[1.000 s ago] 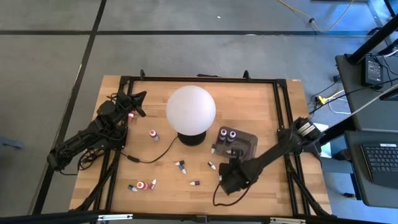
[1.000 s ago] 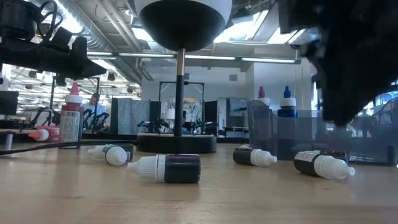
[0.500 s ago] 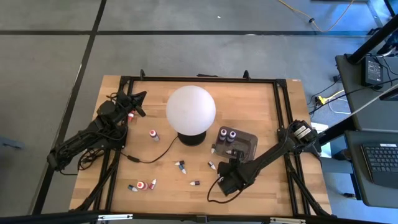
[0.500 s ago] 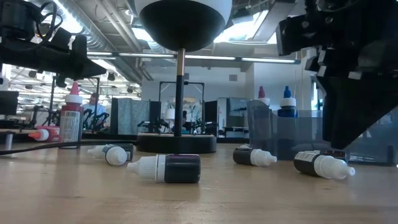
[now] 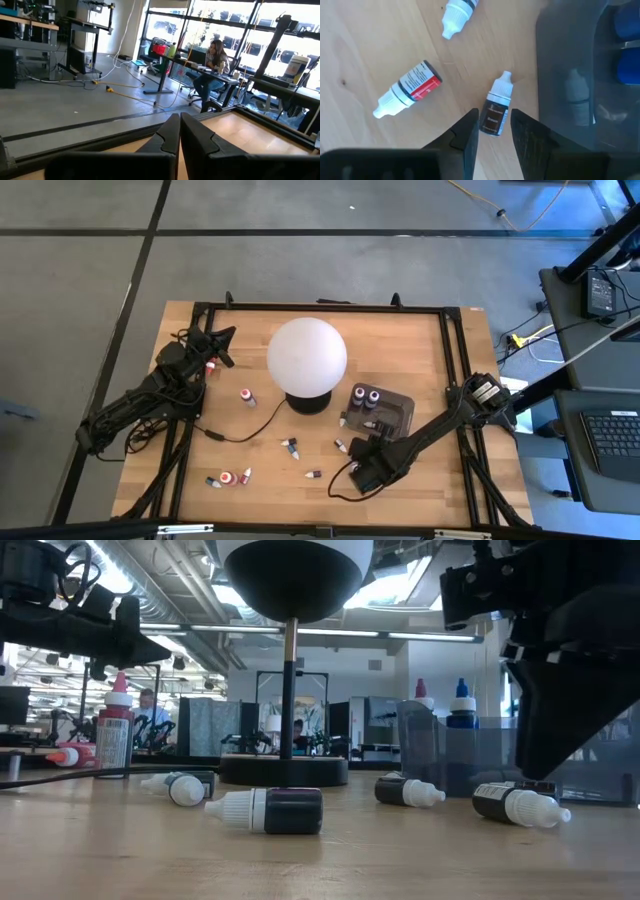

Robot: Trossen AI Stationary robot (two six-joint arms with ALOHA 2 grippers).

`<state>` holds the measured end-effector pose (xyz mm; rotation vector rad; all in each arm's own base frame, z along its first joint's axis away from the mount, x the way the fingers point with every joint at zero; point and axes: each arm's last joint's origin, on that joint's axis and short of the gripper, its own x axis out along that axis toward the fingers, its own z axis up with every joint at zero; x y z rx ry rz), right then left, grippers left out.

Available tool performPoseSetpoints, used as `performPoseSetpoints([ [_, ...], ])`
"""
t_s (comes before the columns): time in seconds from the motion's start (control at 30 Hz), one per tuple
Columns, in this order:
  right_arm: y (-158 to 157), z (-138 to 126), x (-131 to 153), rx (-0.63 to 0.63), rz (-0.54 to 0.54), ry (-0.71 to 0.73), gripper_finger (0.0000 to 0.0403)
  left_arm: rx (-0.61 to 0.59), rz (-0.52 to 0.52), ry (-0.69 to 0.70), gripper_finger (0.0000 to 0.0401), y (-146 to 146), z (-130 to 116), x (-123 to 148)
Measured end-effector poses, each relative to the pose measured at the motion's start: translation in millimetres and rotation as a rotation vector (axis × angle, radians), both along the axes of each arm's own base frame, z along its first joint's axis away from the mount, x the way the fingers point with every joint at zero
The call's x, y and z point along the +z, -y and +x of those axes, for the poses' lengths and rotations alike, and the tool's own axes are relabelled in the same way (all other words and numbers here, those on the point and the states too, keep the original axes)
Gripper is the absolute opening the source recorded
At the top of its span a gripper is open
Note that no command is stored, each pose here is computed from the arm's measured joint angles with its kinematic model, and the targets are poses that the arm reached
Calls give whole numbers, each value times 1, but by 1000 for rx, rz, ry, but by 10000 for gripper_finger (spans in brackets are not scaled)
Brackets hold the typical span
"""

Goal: Pick & Place food coloring
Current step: Put the small brown food coloring bottle into the black container

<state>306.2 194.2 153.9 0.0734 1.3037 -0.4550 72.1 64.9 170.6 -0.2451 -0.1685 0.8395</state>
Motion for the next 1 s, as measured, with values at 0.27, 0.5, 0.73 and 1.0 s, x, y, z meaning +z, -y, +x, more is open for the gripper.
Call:
performPoseSetpoints([
  [0.27, 2, 2, 0, -6, 3, 4, 117, 0, 0, 0, 10, 0, 0, 0],
  [0.5, 1, 3, -8, -6, -3, -18, 117, 0, 0, 0, 11, 0, 0, 0],
  [0.73, 8, -1, -24, -43, 35, -26, 117, 0, 0, 0, 12, 0, 0, 0],
  [1.0, 9, -3, -28, 33, 27, -52, 117, 0, 0, 0, 8, 0, 0, 0],
])
